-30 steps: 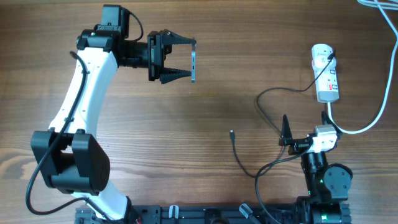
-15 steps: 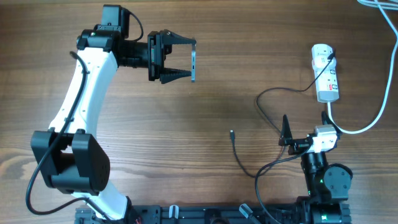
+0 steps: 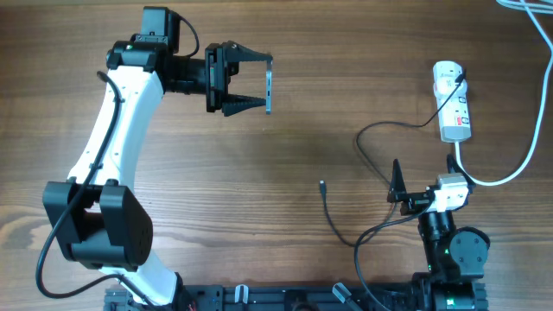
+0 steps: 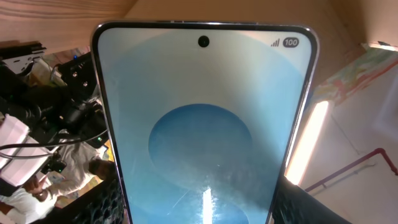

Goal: Plug charger to phone and switch on socket

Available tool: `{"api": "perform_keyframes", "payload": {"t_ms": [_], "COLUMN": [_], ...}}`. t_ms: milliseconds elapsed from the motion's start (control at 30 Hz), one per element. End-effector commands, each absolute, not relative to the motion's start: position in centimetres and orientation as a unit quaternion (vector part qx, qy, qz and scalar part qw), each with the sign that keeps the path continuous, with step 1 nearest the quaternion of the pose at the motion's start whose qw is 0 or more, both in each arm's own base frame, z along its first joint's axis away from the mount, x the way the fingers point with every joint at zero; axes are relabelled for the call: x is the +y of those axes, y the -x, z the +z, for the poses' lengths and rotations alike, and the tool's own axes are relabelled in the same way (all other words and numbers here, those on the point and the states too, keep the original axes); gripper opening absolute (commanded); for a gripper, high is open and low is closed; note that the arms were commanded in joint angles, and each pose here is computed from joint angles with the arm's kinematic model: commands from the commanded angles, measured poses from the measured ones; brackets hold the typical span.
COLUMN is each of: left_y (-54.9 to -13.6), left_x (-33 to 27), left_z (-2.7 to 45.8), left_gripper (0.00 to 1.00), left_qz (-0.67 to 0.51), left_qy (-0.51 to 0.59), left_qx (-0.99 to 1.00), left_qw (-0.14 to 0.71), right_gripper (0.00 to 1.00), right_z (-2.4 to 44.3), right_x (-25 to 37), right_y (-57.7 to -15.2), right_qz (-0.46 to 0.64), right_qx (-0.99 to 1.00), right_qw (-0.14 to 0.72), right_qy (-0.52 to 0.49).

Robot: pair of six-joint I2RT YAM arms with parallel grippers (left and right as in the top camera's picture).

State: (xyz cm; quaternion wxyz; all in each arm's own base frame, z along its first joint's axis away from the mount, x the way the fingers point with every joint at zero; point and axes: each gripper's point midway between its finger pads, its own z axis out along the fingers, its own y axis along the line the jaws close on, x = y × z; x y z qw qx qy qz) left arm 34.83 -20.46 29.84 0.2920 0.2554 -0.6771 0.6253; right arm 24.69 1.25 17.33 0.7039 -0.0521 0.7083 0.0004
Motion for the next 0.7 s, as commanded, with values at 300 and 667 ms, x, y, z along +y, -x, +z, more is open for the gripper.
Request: {"api": "perform_keyframes", "payload": {"t_ms": [300,667], "left_y": [-34.2,-34.2], "left_x": [-20.2,-20.2], "left_z": [32.4,32.4], "left_gripper": [0.68,0.68], "left_qz": [0.648,0.648], "left_qy": [-0.227,-0.227], "left_qx": [-0.668,-0.668], "left_qw": [0.287,0.287], "right_gripper": [1.0,1.0], "right_z": [17.5,18.1], "right_x": [1.1,4.9], "right_y": [-24.7,-24.0], "right_qz": [-0.006,0.19], "right_qx": [0.706,0.699], "right_qw": [0.707,0.689], "right_qy": [0.05,0.015]}}
